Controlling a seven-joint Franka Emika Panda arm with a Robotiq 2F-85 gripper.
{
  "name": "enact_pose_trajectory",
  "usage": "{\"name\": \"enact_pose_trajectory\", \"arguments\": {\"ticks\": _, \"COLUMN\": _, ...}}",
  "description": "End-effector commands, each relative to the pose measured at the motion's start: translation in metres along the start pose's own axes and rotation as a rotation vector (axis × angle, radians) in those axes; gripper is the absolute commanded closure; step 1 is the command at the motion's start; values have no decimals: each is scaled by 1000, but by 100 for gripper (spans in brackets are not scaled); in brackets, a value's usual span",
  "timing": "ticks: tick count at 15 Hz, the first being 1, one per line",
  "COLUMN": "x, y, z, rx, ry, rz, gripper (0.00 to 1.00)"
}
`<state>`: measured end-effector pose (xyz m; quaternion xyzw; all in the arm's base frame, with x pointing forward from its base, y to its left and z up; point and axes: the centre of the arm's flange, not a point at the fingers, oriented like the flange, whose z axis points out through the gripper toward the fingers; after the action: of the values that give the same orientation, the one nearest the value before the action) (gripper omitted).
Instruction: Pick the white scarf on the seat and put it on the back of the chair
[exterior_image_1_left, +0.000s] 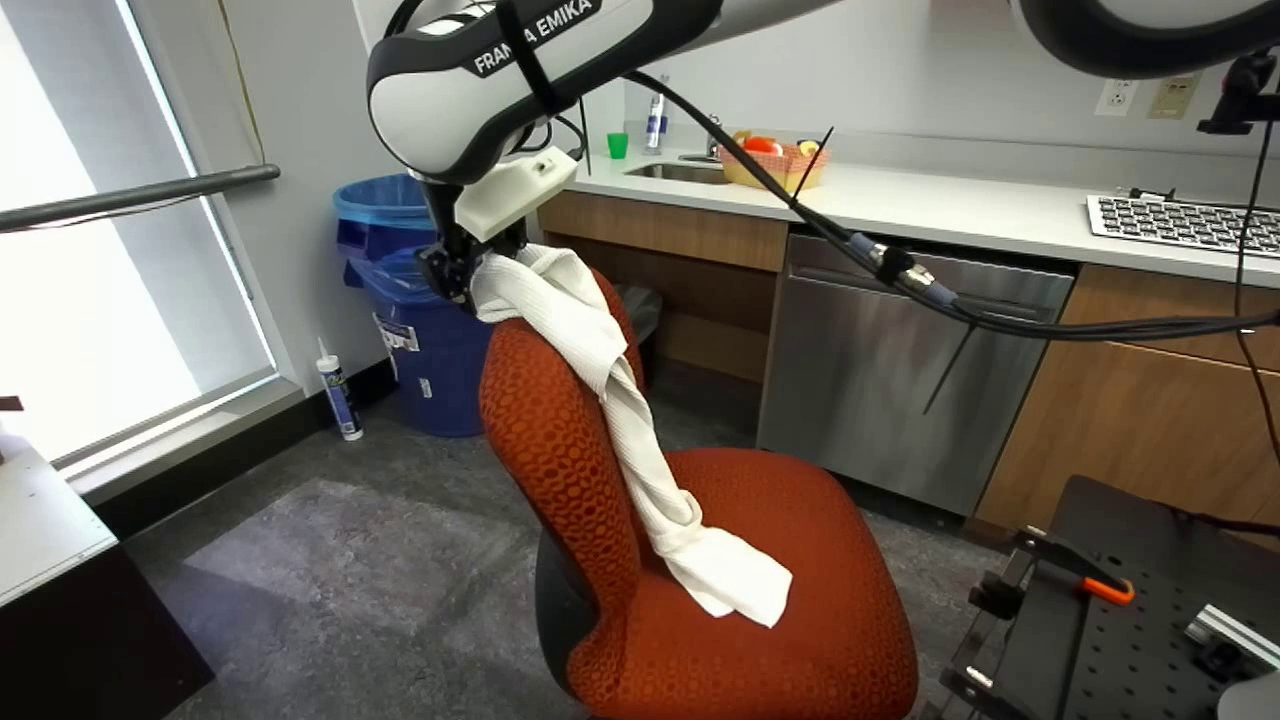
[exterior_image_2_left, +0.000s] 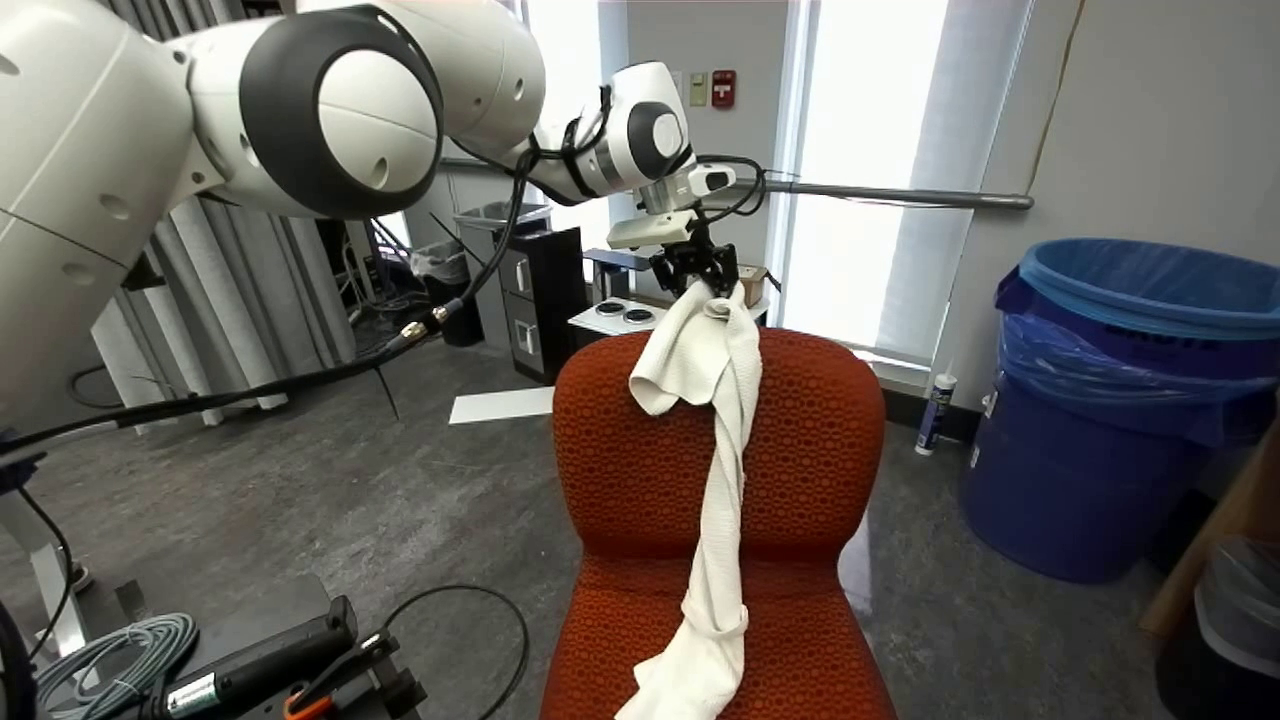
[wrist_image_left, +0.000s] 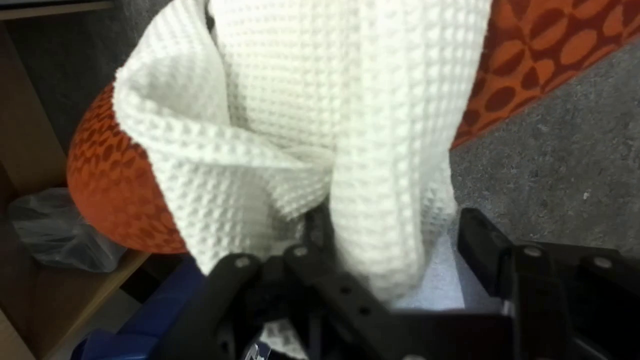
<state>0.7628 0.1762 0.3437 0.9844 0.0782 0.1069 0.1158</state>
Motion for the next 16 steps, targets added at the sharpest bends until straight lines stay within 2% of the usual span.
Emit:
{"name": "enact_pose_trajectory", "arguments": {"ticks": 1, "x": 13, "y": 14, "z": -18, "rx": 3, "ry": 35, "rz": -9, "gripper": 0}}
{"name": "enact_pose_trajectory", "arguments": {"ticks": 7, "x": 15, "y": 43, "z": -54, "rx": 14, "ry": 82, "rz": -10, "gripper": 0}}
{"name": "enact_pose_trajectory", "arguments": {"ticks": 8, "x": 11, "y": 32, "z": -40, "rx": 13, "ry": 87, "rz": -9, "gripper": 0}}
{"name": "enact_pose_trajectory", "arguments": {"ticks": 10, "x": 12, "y": 36, "z": -44, "rx": 15, "ry": 90, "rz": -7, "gripper": 0}}
{"name": "enact_pose_trajectory", "arguments": {"ticks": 14, "x": 12, "y": 32, "z": -40, "rx": 4, "ry": 57, "rz": -37, "gripper": 0}}
{"name": "enact_pose_trajectory", "arguments": {"ticks": 16, "x": 9, "y": 32, "z": -38, "rx": -16, "ry": 5, "rz": -75, "gripper": 0}}
